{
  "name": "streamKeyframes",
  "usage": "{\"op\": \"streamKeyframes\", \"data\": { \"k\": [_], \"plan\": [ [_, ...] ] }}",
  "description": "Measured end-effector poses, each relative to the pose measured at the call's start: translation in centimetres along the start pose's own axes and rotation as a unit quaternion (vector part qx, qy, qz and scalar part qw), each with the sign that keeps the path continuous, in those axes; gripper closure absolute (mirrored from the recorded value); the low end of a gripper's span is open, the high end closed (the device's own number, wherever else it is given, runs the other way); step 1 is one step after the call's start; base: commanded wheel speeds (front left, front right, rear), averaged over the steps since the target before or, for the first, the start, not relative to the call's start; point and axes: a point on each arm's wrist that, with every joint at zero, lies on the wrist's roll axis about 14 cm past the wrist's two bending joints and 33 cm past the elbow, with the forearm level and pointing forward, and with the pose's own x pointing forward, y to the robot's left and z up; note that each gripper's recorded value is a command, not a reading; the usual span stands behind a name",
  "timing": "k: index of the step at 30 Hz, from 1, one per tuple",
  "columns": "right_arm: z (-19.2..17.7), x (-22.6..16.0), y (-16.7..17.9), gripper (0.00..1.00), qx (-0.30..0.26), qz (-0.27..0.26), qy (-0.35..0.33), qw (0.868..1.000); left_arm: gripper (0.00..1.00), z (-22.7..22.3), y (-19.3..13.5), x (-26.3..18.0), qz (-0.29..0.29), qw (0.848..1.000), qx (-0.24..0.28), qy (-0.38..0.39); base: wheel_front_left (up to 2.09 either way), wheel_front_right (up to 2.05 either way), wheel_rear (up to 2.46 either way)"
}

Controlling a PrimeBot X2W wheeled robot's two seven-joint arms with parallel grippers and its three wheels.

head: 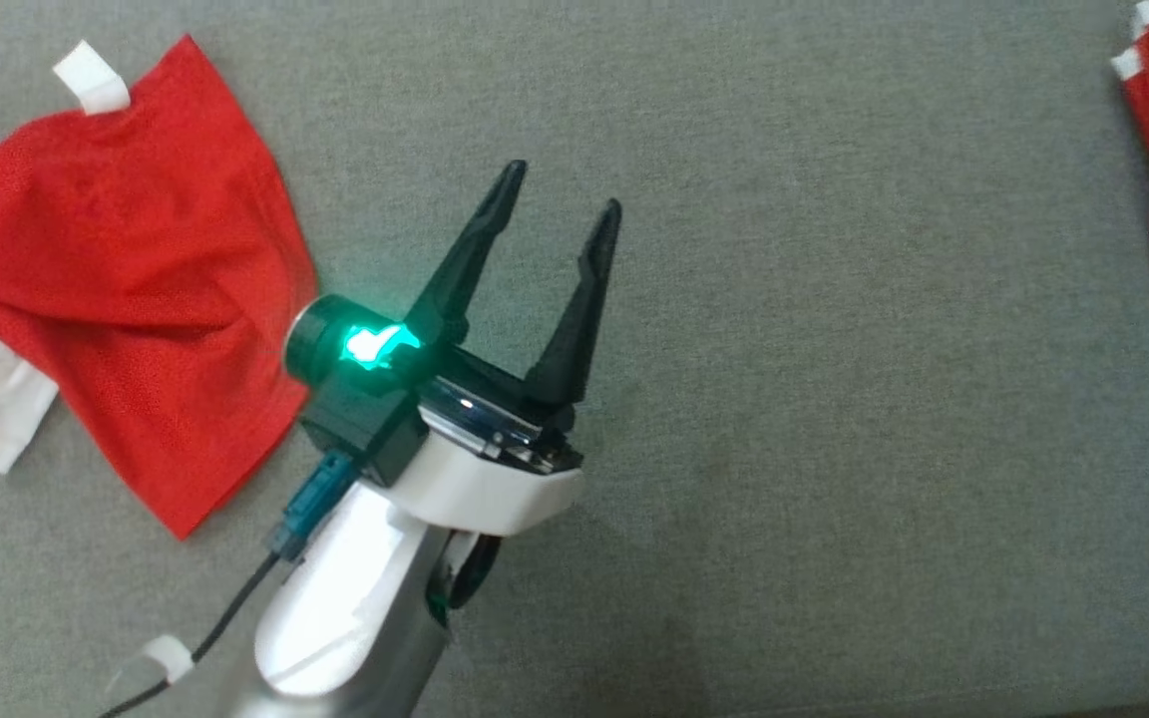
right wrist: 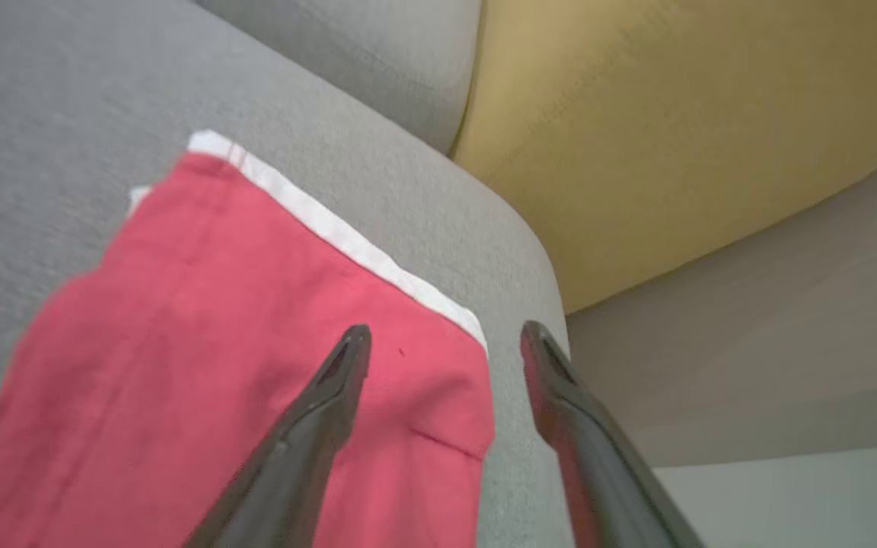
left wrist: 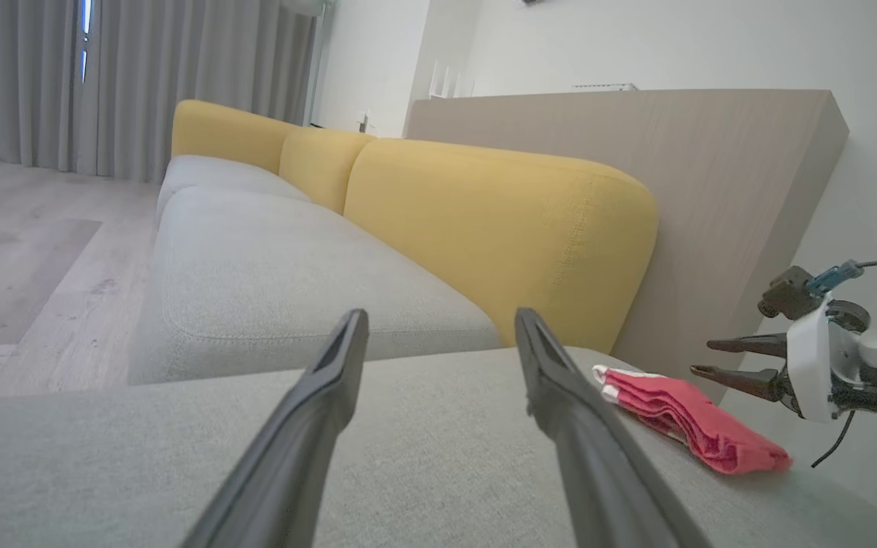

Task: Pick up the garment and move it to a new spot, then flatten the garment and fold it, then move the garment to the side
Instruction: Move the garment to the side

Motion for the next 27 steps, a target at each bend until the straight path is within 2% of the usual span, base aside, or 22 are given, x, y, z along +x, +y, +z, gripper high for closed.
{"op": "streamKeyframes", "data": {
  "k": [5, 9, 12, 16, 22, 24, 27],
  "plan": [
    [4.9, -1.1, 0.4, 0.00, 0.035, -0.006, -0.086, 0.996, 0.00, 1.9, 0.1, -0.2, 0.008, 1.000, 0.012, -0.020, 0.00, 0.00, 0.00],
    [10.5, -3.0, 1.0, 0.00, 0.071, -0.006, -0.177, 0.982, 0.00, 3.7, 0.4, -1.1, 0.025, 0.999, 0.021, -0.037, 0.00, 0.00, 0.00],
    [14.6, -5.3, 1.7, 0.00, 0.116, -0.001, -0.250, 0.961, 0.00, 4.8, 0.8, -2.3, 0.044, 0.998, 0.027, -0.046, 0.00, 0.00, 0.00],
    [17.6, -8.7, 3.5, 0.00, 0.170, 0.013, -0.315, 0.934, 0.00, 5.9, 1.5, -4.2, 0.074, 0.995, 0.034, -0.055, 0.00, 0.00, 0.00],
    [21.8, -13.9, 7.3, 0.00, 0.266, 0.047, -0.390, 0.880, 0.00, 6.7, 2.2, -6.8, 0.103, 0.992, 0.047, -0.058, 0.00, 0.00, 0.00],
    [21.6, -14.8, 9.2, 0.00, 0.286, 0.061, -0.391, 0.873, 0.00, 6.7, 2.3, -7.5, 0.110, 0.991, 0.048, -0.057, 0.00, 0.00, 0.00],
    [19.7, -15.6, 12.3, 0.00, 0.304, 0.079, -0.373, 0.873, 0.00, 6.5, 2.7, -8.5, 0.122, 0.990, 0.047, -0.053, 0.00, 0.00, 0.00]
  ]
}}
